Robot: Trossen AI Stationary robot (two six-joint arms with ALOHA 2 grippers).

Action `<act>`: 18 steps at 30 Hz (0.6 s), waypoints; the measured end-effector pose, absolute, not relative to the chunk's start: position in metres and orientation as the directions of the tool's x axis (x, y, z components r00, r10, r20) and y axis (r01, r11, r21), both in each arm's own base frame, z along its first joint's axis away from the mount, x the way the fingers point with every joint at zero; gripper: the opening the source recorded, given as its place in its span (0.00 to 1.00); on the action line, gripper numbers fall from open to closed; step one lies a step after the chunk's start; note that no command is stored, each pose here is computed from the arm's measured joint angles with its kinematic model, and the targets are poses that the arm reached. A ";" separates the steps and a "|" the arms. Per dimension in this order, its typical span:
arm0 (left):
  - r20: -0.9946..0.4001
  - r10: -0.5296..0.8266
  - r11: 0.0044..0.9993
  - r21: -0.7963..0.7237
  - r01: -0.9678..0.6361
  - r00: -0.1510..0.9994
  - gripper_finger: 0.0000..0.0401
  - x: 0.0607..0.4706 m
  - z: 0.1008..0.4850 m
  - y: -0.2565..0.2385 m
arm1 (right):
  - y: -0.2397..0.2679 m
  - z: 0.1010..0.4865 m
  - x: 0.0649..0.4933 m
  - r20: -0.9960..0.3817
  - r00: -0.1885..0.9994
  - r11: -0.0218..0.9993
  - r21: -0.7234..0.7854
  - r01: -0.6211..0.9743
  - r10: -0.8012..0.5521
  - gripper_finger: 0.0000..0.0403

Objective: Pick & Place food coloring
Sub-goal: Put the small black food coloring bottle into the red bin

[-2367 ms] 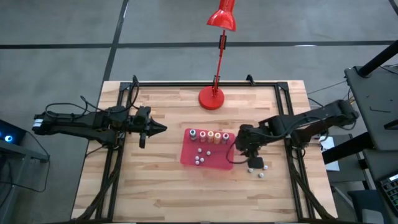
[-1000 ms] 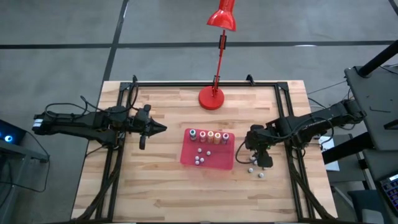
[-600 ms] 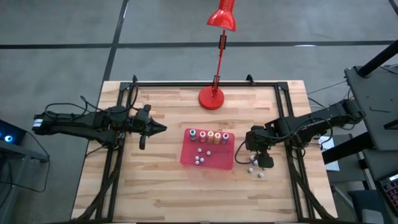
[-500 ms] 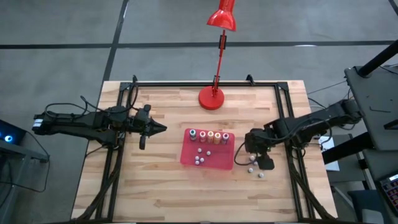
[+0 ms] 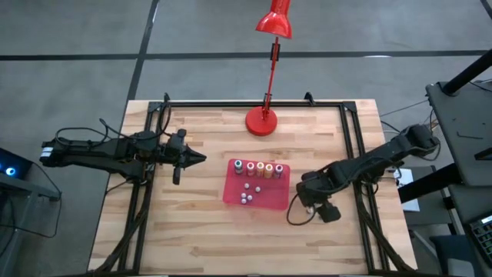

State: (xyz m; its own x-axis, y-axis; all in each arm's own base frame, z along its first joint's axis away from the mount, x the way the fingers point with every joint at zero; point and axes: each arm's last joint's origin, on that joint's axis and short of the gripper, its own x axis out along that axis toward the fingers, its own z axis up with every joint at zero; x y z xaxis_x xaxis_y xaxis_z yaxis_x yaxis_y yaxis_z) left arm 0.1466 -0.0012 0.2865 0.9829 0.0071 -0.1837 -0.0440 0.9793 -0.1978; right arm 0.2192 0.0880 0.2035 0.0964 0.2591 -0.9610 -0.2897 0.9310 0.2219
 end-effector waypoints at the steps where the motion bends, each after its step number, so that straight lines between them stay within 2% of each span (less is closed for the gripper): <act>1: -0.184 0.007 0.978 -0.202 -0.045 0.983 0.00 0.147 0.286 -0.001 | 0.089 0.200 0.221 -0.963 0.087 0.932 0.221 -0.288 0.255 0.61; 7: -0.183 0.008 0.977 -0.207 -0.046 0.983 0.00 0.147 0.287 -0.001 | 0.092 0.184 0.230 -0.969 0.051 0.935 0.219 -0.280 0.242 0.61; 18: -0.184 0.008 0.971 -0.232 -0.051 0.983 0.00 0.147 0.286 -0.001 | 0.096 0.176 0.239 -0.964 0.081 0.932 0.222 -0.288 0.254 0.58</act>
State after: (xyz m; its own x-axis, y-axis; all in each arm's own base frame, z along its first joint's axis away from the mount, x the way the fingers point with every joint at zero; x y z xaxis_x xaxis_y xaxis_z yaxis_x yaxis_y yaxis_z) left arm 0.1465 -0.0012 0.2865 0.9829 0.0082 -0.1837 -0.0515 0.9713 -0.2320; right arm 0.2393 0.0960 0.1763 0.0805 0.2542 -0.9638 -0.2877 0.9317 0.2217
